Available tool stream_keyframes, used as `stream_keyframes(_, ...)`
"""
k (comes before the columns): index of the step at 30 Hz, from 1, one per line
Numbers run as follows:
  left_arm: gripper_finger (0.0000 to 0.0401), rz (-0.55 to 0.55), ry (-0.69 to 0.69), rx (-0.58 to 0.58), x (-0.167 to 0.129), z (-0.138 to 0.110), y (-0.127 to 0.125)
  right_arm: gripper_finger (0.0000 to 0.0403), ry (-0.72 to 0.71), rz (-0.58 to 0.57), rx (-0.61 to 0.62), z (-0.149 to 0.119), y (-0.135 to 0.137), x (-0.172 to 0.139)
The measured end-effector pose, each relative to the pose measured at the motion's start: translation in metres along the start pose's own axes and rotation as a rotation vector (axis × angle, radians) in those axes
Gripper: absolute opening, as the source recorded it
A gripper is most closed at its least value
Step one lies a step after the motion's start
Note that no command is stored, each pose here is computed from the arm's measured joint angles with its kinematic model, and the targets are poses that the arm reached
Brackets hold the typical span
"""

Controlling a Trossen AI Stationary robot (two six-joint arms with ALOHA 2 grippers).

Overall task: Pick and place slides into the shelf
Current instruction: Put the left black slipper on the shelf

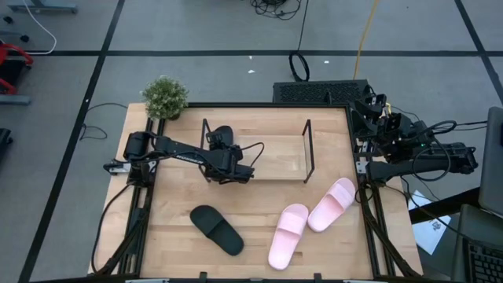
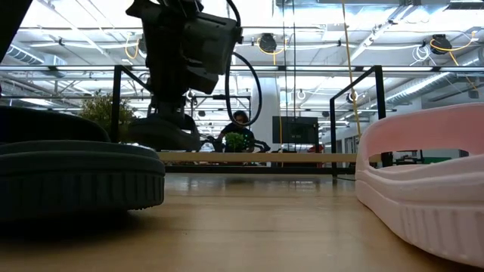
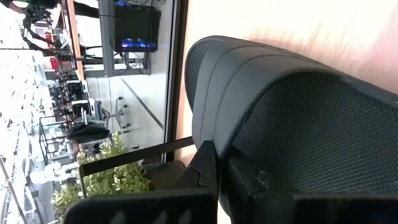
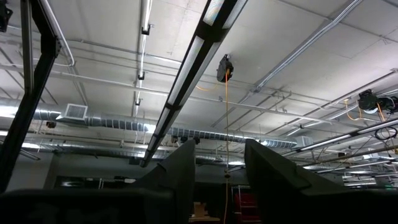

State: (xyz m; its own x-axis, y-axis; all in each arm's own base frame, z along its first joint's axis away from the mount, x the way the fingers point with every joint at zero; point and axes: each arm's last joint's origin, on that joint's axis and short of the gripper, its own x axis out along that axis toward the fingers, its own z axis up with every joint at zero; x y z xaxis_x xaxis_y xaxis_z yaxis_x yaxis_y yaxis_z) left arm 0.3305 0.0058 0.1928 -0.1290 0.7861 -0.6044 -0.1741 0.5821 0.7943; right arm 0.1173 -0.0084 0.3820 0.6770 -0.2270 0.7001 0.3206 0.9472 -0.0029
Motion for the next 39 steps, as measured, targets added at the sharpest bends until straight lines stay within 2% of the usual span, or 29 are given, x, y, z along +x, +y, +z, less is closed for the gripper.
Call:
stream_keyframes(26,0.0,-0.015,0.017,0.036,-0.0001,-0.0014,-0.0001,0.0128,0.0,0.0,0.0,0.0,0.0,0.0)
stream_keyframes(39,0.0,-0.04,0.01,0.0,0.0017,0.0015,-0.0005,0.0128,0.0,0.001,0.0,0.0,0.0,0.0)
